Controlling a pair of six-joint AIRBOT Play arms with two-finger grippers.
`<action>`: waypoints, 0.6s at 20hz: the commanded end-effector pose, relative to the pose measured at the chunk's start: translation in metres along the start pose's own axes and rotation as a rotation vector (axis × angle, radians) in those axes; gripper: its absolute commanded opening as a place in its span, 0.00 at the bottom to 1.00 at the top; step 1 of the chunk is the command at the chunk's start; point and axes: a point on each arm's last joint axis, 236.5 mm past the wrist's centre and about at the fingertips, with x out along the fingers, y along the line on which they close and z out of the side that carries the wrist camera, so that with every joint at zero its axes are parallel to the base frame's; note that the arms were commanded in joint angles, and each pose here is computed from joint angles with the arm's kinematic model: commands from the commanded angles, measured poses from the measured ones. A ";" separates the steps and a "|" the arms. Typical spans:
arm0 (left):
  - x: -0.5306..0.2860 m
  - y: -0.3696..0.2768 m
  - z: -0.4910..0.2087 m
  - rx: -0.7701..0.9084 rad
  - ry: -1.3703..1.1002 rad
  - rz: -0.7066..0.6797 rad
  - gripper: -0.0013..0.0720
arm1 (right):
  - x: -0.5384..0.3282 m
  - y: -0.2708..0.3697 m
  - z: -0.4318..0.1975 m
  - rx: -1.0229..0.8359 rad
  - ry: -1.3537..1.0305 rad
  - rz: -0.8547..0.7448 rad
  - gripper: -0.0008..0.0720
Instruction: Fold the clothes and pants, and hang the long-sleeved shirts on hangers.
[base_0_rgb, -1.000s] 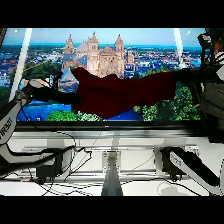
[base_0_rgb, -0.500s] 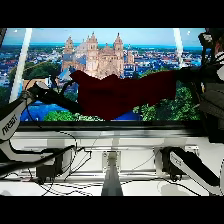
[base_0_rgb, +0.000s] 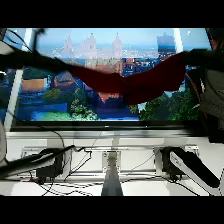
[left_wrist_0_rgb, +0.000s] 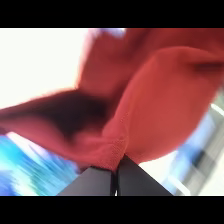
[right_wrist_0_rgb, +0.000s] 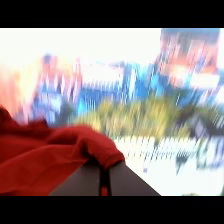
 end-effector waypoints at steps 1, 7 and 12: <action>-0.121 -0.022 0.105 0.199 -0.341 0.300 0.04 | -0.060 0.007 0.067 -0.033 -0.215 -0.014 0.03; -0.292 -0.116 0.150 0.355 -0.759 0.674 0.04 | -0.215 0.052 0.128 -0.080 -0.571 0.042 0.03; -0.306 -0.133 0.109 0.285 -0.674 0.782 0.04 | -0.275 0.067 0.117 -0.136 -0.662 0.024 0.03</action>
